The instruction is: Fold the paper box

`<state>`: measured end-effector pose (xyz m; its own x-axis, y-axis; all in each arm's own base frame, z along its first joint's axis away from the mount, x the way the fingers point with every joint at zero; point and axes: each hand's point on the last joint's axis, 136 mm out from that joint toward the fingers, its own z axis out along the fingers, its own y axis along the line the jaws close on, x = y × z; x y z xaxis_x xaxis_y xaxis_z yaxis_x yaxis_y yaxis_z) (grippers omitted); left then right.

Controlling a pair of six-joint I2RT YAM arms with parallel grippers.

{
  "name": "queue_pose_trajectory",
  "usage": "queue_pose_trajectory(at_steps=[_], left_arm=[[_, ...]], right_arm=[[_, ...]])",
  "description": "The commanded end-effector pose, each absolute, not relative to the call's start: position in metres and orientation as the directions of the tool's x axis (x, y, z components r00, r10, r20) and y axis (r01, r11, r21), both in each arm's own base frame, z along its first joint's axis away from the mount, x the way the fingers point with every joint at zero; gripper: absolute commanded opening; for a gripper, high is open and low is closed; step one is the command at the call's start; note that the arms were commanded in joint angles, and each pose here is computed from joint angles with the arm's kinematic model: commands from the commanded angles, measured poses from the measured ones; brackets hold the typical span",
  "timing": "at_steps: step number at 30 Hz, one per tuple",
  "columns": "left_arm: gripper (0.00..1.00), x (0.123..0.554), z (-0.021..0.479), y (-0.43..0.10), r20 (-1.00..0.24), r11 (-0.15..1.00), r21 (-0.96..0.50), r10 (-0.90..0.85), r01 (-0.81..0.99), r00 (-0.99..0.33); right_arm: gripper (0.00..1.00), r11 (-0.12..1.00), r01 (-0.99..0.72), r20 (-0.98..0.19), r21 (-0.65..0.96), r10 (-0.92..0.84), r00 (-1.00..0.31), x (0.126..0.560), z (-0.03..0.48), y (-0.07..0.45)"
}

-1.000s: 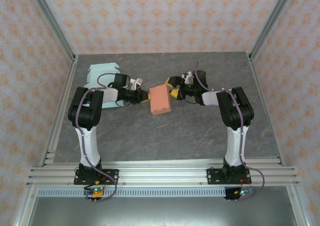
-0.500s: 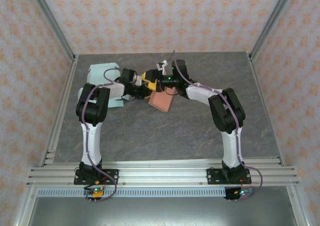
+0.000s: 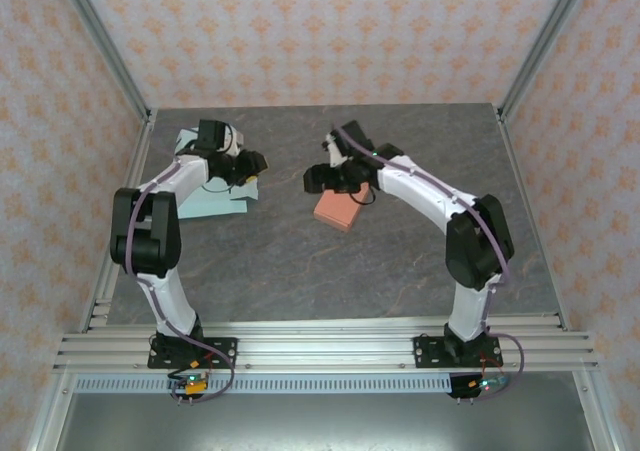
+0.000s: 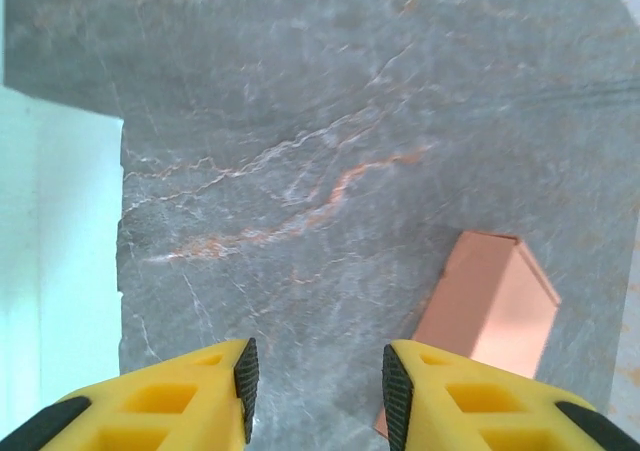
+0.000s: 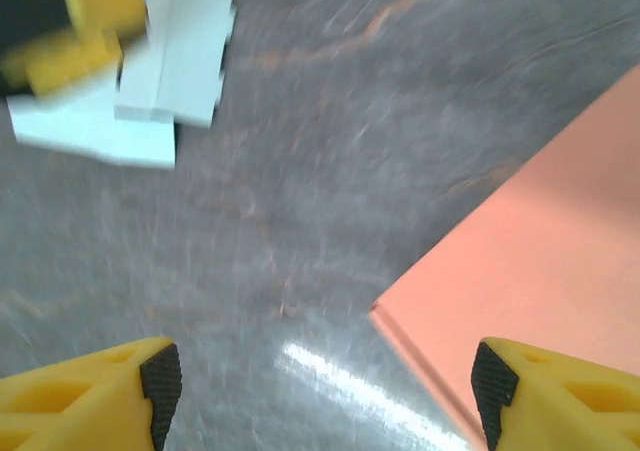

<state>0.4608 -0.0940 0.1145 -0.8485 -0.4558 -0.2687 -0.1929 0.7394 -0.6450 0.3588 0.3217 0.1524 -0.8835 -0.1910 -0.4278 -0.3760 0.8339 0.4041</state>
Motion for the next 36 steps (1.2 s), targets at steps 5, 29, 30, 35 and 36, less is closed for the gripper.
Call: queue_pose_trajectory(at_steps=[5,29,30,35,36], left_arm=[[0.48,0.453,0.140,-0.049,-0.325,0.819,-0.512,-0.464,-0.259,-0.824],[0.50,0.437,0.159,-0.005,-0.423,0.836,-0.407,-0.530,-0.368,-0.735],[0.50,0.433,0.158,0.004,-0.424,0.828,-0.391,-0.549,-0.401,-0.720],[0.55,0.393,0.140,0.059,-0.376,0.717,-0.345,-0.697,-0.605,-0.611],[0.56,0.381,0.136,0.072,-0.368,0.679,-0.335,-0.732,-0.653,-0.573]], right_arm=[[0.73,0.705,-0.613,-0.257,0.356,-0.556,-0.790,0.281,0.107,0.370],[0.75,0.990,0.108,-0.420,-0.087,0.062,-0.906,0.419,0.112,0.094],[0.76,0.996,0.083,-0.430,-0.021,0.066,-0.900,0.421,0.117,0.107],[0.74,0.946,-0.282,-0.534,0.159,-0.158,-0.831,0.414,0.141,0.216],[0.74,0.910,-0.387,-0.536,0.147,-0.256,-0.805,0.405,0.139,0.243]])
